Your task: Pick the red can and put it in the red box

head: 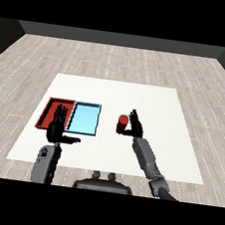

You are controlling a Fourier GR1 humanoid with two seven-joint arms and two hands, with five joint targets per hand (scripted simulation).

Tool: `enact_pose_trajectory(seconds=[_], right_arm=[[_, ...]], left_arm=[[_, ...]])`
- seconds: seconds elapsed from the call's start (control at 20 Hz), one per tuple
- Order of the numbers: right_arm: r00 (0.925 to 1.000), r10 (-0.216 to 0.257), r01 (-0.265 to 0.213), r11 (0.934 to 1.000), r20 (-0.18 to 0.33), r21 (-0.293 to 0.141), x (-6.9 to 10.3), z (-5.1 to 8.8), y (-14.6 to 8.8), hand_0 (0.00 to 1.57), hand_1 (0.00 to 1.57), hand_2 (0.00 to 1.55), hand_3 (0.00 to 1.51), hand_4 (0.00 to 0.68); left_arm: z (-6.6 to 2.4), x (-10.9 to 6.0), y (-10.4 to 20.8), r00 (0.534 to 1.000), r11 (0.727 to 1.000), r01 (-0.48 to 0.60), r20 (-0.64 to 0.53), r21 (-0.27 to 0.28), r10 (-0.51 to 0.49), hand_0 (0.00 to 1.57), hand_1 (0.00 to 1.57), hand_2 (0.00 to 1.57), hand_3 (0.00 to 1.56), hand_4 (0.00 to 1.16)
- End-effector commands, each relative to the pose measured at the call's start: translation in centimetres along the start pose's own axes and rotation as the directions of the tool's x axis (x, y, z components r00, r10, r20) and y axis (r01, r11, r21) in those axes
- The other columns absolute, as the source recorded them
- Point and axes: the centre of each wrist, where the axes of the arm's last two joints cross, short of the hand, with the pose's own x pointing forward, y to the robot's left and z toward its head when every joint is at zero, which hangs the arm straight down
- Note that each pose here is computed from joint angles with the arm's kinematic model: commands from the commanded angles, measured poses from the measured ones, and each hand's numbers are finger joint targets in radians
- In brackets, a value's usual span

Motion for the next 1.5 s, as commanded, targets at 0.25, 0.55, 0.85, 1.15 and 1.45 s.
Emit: enact_pose_trajectory(seconds=[0.25,0.55,0.85,1.15,1.45], right_arm=[[1.0000,-0.001,0.001,0.9999,-0.008,0.016,0.4,-1.3,0.1,0.00,0.00,0.00,0.00,0.000],[0.9997,-0.013,0.014,0.9998,-0.023,0.018,-0.6,-1.2,1.5,0.00,0.00,0.00,0.00,0.000],[0.9992,0.013,-0.012,0.9998,-0.037,0.019,-0.4,-2.4,3.0,0.00,0.00,0.00,0.00,0.000],[0.9979,0.023,-0.022,0.9996,-0.061,0.018,0.4,-2.9,4.3,0.00,0.00,0.00,0.00,0.000],[0.9964,0.033,-0.033,0.9995,-0.078,0.004,-0.5,-3.5,3.7,0.00,0.00,0.00,0.00,0.000]], left_arm=[[-1.35,-0.2,-1.2,1.000,1.000,0.019,0.002,0.006,-0.019,0.00,0.00,0.00,0.00,0.00],[0.27,-0.5,-0.4,1.000,1.000,-0.013,0.000,0.000,0.013,0.00,0.00,0.00,0.00,0.00],[0.98,1.0,0.5,1.000,1.000,-0.010,0.013,0.016,0.010,0.00,0.00,0.00,0.00,0.00],[1.07,0.1,-0.3,1.000,1.000,-0.030,-0.005,0.008,0.030,0.00,0.00,0.00,0.00,0.00],[-0.52,-0.5,-0.3,1.000,0.999,-0.022,0.002,0.027,0.022,0.00,0.00,0.00,0.00,0.00]])
